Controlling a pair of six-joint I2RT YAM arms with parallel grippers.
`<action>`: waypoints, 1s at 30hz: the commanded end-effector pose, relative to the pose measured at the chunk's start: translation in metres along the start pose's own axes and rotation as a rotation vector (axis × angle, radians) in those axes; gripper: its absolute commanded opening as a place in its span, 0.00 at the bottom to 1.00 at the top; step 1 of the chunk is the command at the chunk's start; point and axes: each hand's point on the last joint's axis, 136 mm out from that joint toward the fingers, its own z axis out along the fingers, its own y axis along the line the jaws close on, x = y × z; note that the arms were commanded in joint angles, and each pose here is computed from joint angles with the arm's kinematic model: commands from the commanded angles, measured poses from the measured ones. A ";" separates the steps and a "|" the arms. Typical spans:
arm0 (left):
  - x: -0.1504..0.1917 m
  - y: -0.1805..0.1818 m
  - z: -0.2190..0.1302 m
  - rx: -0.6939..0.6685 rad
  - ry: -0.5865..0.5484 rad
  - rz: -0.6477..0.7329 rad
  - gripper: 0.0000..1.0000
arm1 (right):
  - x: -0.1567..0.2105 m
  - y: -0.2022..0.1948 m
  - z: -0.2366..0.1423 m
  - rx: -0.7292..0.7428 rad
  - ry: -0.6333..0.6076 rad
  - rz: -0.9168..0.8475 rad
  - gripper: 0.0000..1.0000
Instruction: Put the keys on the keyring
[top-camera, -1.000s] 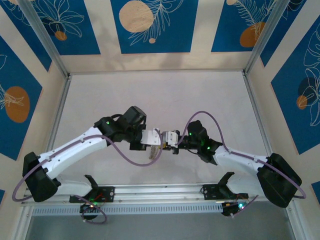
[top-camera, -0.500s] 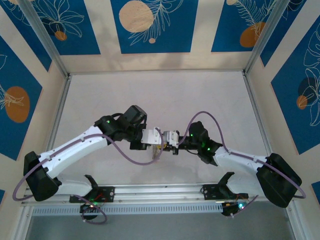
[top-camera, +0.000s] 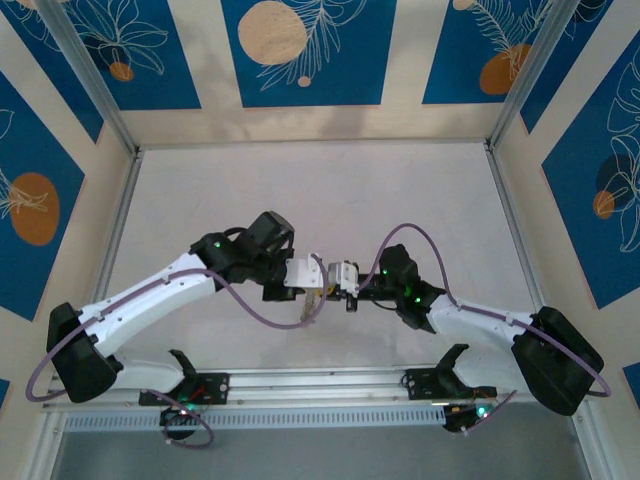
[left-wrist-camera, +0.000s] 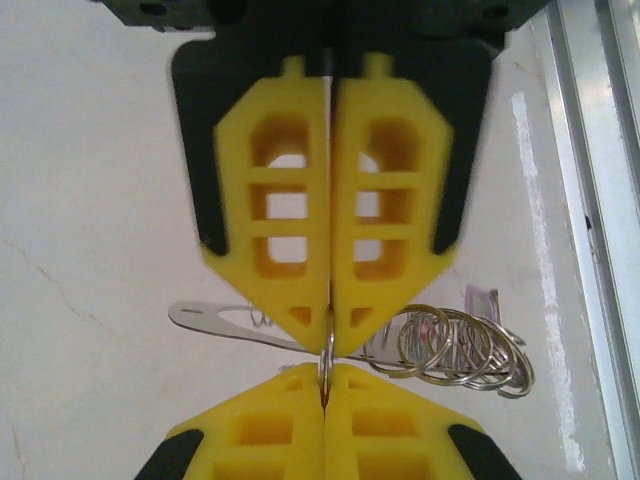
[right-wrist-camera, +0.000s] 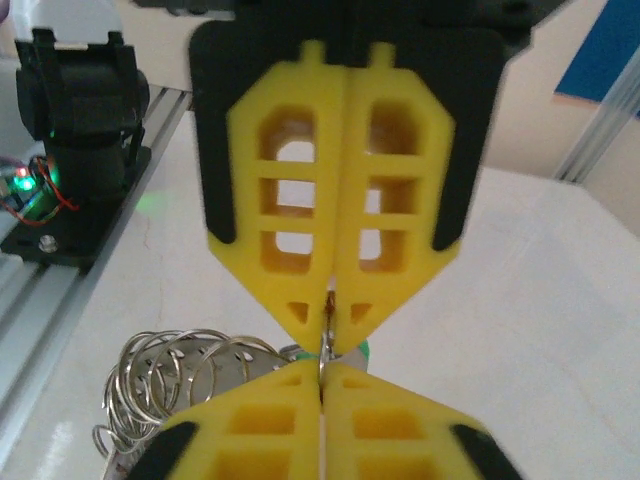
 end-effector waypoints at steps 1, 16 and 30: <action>-0.015 -0.002 -0.007 -0.009 -0.078 -0.001 0.00 | -0.005 0.001 0.001 -0.005 -0.025 0.002 0.00; -0.011 -0.008 -0.006 -0.079 -0.280 -0.047 0.23 | -0.033 0.003 -0.017 0.006 -0.219 -0.021 0.00; -0.009 -0.002 -0.027 -0.177 -0.333 -0.017 0.24 | -0.034 0.006 -0.014 -0.016 -0.231 -0.040 0.00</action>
